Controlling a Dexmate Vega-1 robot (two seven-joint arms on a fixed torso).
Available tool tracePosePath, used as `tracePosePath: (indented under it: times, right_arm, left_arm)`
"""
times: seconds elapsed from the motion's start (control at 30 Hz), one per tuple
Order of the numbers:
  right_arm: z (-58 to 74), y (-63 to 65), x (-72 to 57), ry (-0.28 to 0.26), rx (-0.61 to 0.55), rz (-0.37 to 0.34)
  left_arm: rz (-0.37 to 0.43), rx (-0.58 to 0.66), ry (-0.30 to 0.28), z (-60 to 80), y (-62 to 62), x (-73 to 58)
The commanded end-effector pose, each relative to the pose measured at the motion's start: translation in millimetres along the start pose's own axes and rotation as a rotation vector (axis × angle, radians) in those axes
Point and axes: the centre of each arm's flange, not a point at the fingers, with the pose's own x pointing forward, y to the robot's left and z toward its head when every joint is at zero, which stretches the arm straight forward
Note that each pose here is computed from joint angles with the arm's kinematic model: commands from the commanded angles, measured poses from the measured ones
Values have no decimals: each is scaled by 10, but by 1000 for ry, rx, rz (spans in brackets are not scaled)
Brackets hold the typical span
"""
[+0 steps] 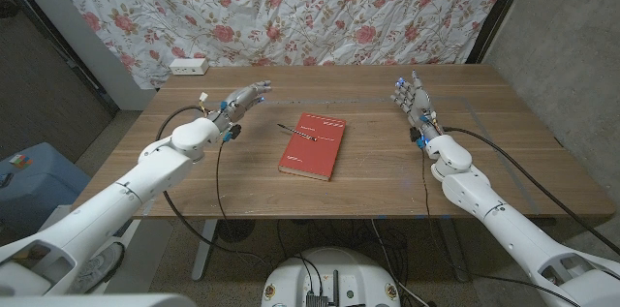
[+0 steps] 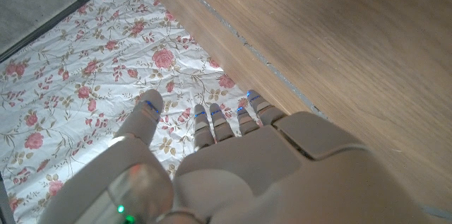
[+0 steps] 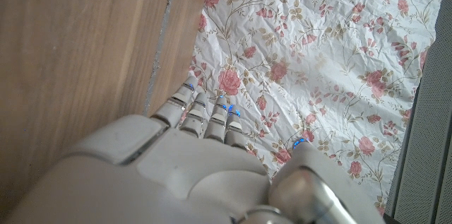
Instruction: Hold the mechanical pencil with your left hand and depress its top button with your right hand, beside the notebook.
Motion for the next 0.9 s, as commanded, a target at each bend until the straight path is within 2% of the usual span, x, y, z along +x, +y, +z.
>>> tracePosePath:
  times: [0.03, 0.47, 0.63, 0.9]
  right_arm:
    - [8, -54, -44, -5, 3, -8]
    - [69, -70, -94, -3, -25, -19]
    - [72, -63, -120, -6, -30, -29]
    - [59, -47, -144, 1, -33, -40]
  left_arm:
    - [-74, 205, -8, 205, 48, -93]
    - [-151, 403, 18, 305, 162, -148]
    - [-175, 522, 3, 400, 227, -179]
    - [-203, 719, 34, 537, 303, -168]
